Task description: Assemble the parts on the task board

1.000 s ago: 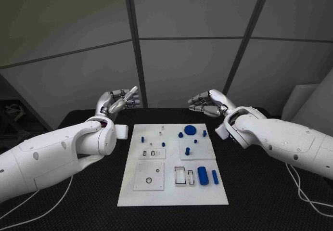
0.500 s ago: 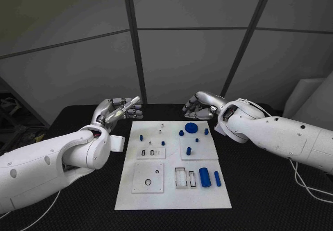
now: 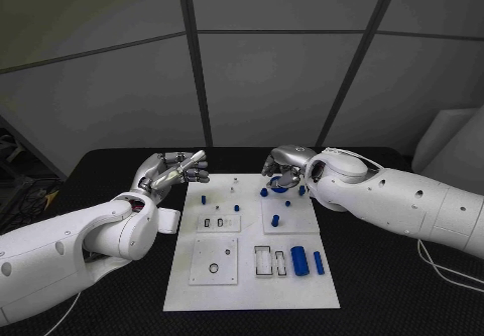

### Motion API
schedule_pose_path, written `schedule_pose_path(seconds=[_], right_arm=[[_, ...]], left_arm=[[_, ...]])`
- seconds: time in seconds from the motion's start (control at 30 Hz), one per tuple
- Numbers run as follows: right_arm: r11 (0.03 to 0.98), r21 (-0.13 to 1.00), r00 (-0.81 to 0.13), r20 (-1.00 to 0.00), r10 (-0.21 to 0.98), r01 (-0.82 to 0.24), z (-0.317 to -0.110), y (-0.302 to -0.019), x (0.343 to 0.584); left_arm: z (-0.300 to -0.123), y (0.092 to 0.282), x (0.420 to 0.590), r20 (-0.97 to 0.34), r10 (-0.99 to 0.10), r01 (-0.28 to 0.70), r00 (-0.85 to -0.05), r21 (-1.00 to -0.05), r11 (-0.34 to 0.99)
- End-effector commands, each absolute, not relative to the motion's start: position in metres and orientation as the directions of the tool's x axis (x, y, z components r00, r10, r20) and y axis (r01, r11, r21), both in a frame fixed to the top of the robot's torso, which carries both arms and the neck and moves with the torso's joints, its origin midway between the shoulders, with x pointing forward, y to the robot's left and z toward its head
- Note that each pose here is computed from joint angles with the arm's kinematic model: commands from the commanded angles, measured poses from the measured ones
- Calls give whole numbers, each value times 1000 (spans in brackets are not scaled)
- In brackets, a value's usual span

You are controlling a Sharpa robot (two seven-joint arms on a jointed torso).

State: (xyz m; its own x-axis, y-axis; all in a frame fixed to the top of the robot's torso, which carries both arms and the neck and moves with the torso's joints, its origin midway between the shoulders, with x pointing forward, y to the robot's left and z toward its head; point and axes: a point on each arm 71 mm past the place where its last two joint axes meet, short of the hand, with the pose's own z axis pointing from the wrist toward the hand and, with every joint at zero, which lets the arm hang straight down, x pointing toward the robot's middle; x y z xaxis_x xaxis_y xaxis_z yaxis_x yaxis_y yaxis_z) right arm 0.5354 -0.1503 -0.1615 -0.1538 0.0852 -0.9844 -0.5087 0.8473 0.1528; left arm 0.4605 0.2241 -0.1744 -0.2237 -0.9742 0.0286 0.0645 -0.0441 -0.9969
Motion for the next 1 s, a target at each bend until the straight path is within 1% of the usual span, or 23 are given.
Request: schedule_pose_path(seconds=[0.03, 0.5, 1.0], right_arm=[[868, 80, -160, -987, 1, -490, -164, -151, 538], [853, 76, -185, -982, -24, -516, -172, -136, 539], [851, 70, -214, -975, -51, -520, -180, -133, 541]], left_arm=[[-173, 220, 459, 30, -966, 71, -255, -996, -50], [-172, 217, 458, 34, -964, 73, -264, -996, -56], [-172, 218, 458, 33, -965, 73, -262, -996, -54]])
